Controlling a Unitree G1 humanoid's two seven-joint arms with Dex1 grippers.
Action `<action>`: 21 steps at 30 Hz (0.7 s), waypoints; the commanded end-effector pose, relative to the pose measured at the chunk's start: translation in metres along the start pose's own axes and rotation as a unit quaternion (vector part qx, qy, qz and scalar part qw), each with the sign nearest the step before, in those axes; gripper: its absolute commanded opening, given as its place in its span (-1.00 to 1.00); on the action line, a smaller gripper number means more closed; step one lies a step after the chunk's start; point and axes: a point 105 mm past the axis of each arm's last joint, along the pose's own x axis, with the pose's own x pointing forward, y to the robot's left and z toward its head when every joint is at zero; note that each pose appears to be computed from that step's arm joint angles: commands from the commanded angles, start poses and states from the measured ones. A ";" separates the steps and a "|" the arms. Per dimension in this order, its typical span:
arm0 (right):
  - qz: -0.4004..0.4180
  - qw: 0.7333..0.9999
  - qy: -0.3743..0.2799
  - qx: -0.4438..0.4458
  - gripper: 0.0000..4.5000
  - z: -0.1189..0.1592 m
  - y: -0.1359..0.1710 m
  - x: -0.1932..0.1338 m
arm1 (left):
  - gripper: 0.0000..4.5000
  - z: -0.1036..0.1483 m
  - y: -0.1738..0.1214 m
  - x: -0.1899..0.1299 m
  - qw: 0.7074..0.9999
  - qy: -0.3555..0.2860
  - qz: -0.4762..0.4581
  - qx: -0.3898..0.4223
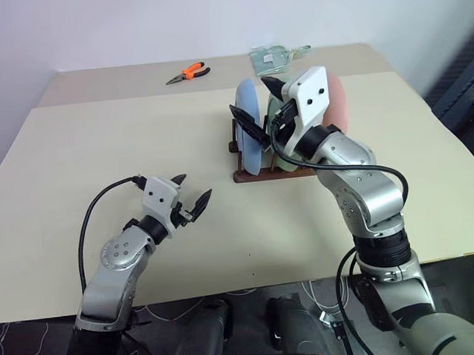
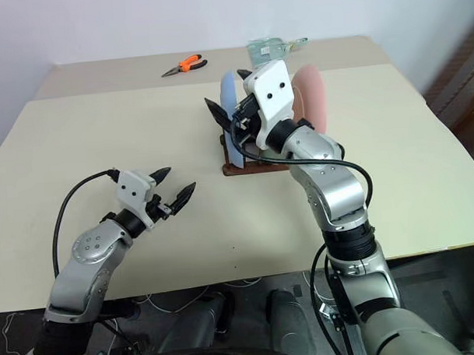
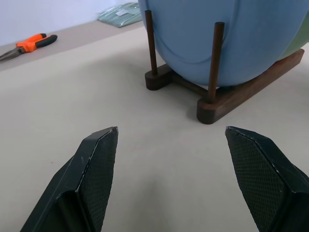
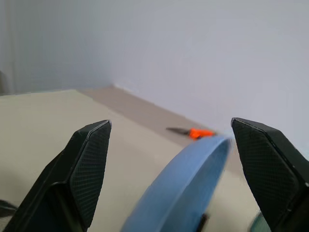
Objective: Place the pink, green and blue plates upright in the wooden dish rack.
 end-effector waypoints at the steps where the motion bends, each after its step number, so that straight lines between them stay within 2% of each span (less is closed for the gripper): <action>1: -0.047 0.996 -0.061 -0.050 0.79 0.041 -0.048 -0.018 | 0.63 0.012 0.017 -0.003 0.999 -0.023 0.032 0.019; 5: -0.097 0.993 0.002 -0.072 0.79 0.026 -0.106 -0.066 | 0.63 0.003 0.052 -0.014 0.995 -0.005 0.088 0.038; 10: -0.124 0.986 0.103 -0.029 0.79 -0.021 -0.137 -0.134 | 0.63 -0.010 0.083 -0.028 0.990 0.026 0.120 0.069; 13: -0.108 0.982 0.157 0.010 0.79 -0.056 -0.126 -0.159 | 0.63 -0.016 0.089 -0.033 0.990 0.035 0.121 0.069; 17: -0.088 0.973 0.209 0.041 0.79 -0.094 -0.108 -0.182 | 0.63 -0.026 0.080 -0.037 0.992 0.050 0.103 0.060; 21: -0.062 0.973 0.216 0.060 0.79 -0.107 -0.091 -0.180 | 0.63 -0.034 0.070 -0.041 0.993 0.063 0.088 0.050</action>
